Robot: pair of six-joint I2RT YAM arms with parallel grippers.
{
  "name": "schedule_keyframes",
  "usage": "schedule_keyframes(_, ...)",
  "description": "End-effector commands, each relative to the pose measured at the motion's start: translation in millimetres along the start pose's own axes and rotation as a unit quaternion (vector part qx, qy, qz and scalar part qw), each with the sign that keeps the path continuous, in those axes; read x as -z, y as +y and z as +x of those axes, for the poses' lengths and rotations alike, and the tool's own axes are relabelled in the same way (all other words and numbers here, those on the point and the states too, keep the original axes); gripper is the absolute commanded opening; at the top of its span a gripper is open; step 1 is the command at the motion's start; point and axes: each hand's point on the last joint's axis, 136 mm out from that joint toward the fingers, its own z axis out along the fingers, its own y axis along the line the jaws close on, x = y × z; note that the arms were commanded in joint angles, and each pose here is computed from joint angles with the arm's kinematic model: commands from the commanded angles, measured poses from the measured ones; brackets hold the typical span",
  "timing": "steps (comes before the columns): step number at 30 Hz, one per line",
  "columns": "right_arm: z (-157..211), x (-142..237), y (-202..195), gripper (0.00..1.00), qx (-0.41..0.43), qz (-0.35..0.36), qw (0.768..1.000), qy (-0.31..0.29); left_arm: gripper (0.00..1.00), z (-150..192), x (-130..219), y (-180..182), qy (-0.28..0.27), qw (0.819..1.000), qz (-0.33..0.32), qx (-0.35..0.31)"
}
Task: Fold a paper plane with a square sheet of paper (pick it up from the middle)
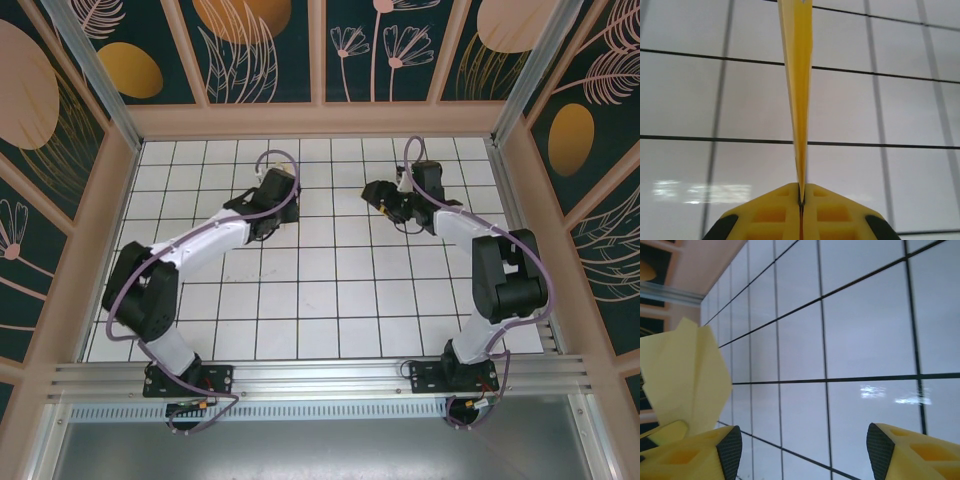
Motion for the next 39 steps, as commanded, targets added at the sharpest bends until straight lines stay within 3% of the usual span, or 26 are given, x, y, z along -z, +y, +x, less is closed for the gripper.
schedule_keyframes(1,0,8,-15,0.69,0.005,0.046,0.999,-0.021,0.08,20,-4,45,0.029,0.978,-0.176,-0.11)
schedule_keyframes(6,1,11,-29,0.69,-0.008,0.076,0.997,-0.032,0.09,38,-33,26,0.06,0.972,-0.182,-0.137)
schedule_keyframes(12,3,10,-34,0.69,-0.014,0.081,0.996,-0.033,0.17,85,-76,-30,0.136,0.983,-0.046,-0.115)
schedule_keyframes(21,10,3,-31,0.69,-0.01,0.075,0.997,-0.025,0.52,49,-49,-54,0.102,0.992,0.071,-0.033)
schedule_keyframes(27,43,-30,-2,0.6,0.028,0.072,0.997,0.011,0.69,17,-24,-17,0.061,0.989,0.118,0.064)
schedule_keyframes(33,89,-79,47,0.43,0.07,0.054,0.994,0.067,0.86,4,-6,56,0.003,0.99,0.051,0.134)
schedule_keyframes(39,124,-118,75,0.4,0.11,0.058,0.986,0.114,0.93,12,5,104,-0.021,0.984,0.005,0.179)
